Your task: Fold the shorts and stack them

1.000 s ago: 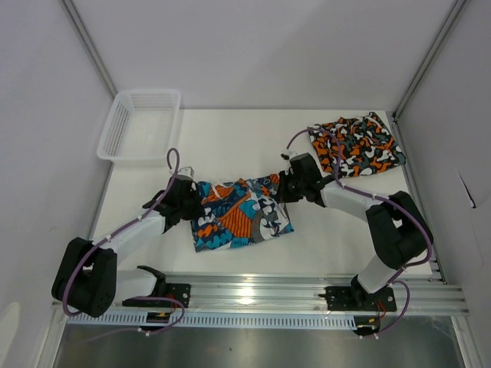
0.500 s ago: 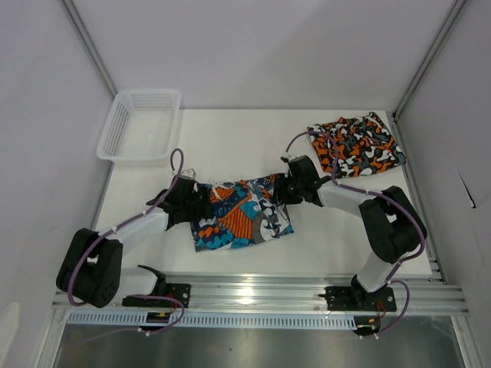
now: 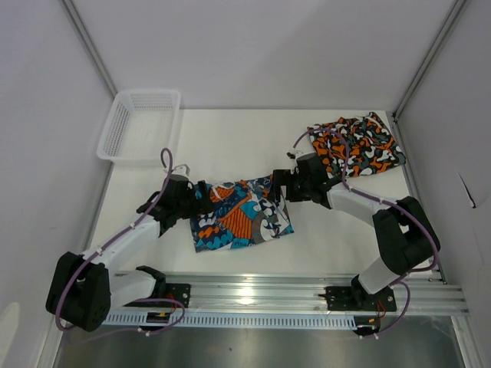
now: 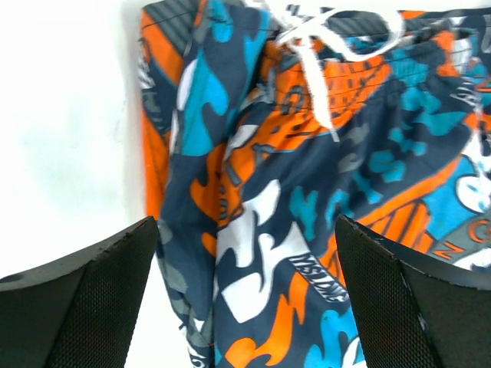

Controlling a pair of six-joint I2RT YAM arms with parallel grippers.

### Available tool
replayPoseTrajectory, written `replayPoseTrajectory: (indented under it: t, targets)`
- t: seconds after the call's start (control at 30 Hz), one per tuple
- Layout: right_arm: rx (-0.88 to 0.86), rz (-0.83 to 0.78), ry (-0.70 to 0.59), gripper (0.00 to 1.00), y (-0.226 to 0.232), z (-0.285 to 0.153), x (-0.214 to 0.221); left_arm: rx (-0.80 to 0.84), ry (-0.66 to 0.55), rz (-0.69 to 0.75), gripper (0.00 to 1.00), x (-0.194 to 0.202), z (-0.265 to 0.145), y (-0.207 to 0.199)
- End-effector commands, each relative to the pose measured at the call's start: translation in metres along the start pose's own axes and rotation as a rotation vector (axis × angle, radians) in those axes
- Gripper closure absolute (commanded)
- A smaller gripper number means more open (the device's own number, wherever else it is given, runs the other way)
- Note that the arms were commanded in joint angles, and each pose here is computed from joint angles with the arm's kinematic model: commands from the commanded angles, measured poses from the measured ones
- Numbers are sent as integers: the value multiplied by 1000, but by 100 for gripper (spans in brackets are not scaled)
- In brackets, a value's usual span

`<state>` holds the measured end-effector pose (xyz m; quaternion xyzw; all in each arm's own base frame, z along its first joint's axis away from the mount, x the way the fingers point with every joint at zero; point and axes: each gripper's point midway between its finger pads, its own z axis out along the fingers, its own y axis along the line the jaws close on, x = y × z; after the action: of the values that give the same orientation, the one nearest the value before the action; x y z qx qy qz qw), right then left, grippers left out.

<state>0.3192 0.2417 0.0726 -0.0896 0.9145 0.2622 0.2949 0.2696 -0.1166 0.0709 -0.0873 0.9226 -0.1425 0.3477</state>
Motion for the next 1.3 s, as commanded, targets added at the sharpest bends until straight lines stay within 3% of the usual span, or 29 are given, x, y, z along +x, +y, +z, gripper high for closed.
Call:
replayPoseTrajectory:
  t: [0.0, 0.17, 0.57, 1.07, 1.27]
  targets:
    - [-22, -25, 12, 0, -2, 3, 3, -88, 10, -32, 1, 5, 4, 21]
    - [-16, -19, 60, 1, -10, 18, 15, -101, 62, -70, 1, 9, 17, 36]
    - [-171, -7, 115, 1, 10, 26, 29, 32, 84, -55, 1, 10, 25, 14]
    - [-251, -32, 74, 0, 22, 20, 26, 81, 75, -49, 1, 10, 30, 7]
    - [-203, -72, 73, 3, 25, 22, 29, 102, 63, -46, 10, 12, 28, 5]
